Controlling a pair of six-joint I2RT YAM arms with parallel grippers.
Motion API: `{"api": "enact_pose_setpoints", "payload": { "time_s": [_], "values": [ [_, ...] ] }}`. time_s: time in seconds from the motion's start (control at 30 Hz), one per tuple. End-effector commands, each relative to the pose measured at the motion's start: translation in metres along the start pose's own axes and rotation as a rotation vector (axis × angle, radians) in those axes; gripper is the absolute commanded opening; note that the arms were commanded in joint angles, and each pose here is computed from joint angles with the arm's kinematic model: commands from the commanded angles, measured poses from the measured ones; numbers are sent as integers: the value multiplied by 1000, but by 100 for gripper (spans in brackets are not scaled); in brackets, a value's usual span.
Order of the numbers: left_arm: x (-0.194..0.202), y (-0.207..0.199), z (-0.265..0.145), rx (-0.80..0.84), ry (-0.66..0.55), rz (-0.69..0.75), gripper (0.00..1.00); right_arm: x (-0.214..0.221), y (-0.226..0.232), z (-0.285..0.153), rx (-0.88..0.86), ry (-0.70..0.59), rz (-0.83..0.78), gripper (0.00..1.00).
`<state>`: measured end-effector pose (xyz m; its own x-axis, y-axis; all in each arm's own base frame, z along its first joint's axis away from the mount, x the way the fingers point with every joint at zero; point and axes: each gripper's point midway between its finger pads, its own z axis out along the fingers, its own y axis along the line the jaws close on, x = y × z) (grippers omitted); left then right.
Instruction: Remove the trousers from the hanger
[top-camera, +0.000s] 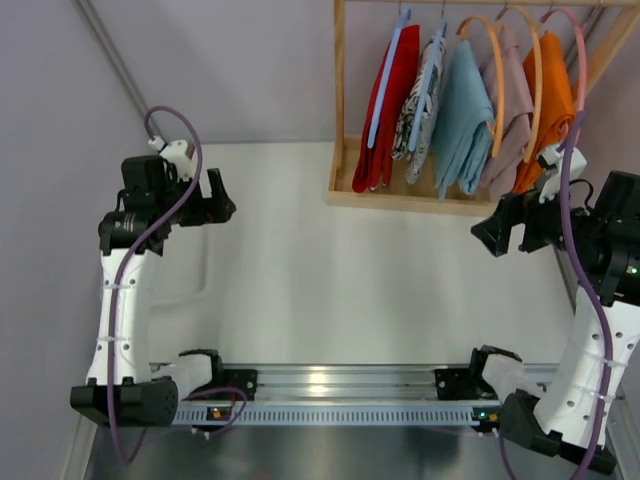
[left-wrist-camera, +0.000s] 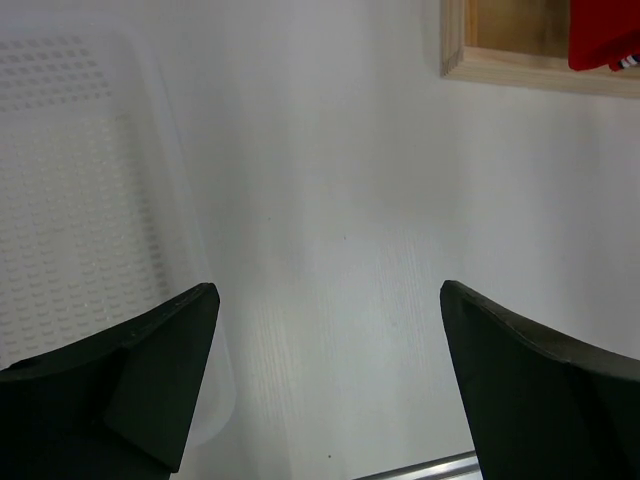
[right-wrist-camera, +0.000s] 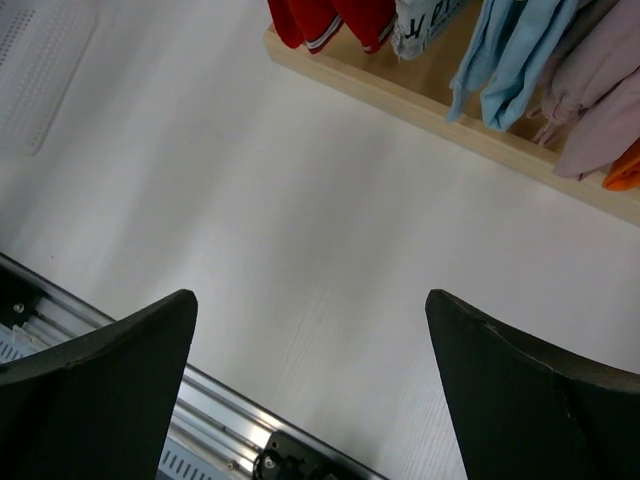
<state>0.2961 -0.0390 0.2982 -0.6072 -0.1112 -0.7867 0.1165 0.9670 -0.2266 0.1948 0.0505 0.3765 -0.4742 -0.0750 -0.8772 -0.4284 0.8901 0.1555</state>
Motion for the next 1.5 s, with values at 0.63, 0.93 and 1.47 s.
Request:
{"api": "enact_pose_setpoints", "payload": {
  "time_s": [0.63,0.93,1.47],
  "values": [
    [-228,-236,-10,731,-459,-50,90,-5,-12,9,23,39,-11,99],
    [-210,-336,-5,1059,-435,-57,88,-9,-18,7,60,39,-9,99],
    [-202,-382,33,1222,-356,-193,81,-1,-22,7,77,54,10,99]
  ]
}}
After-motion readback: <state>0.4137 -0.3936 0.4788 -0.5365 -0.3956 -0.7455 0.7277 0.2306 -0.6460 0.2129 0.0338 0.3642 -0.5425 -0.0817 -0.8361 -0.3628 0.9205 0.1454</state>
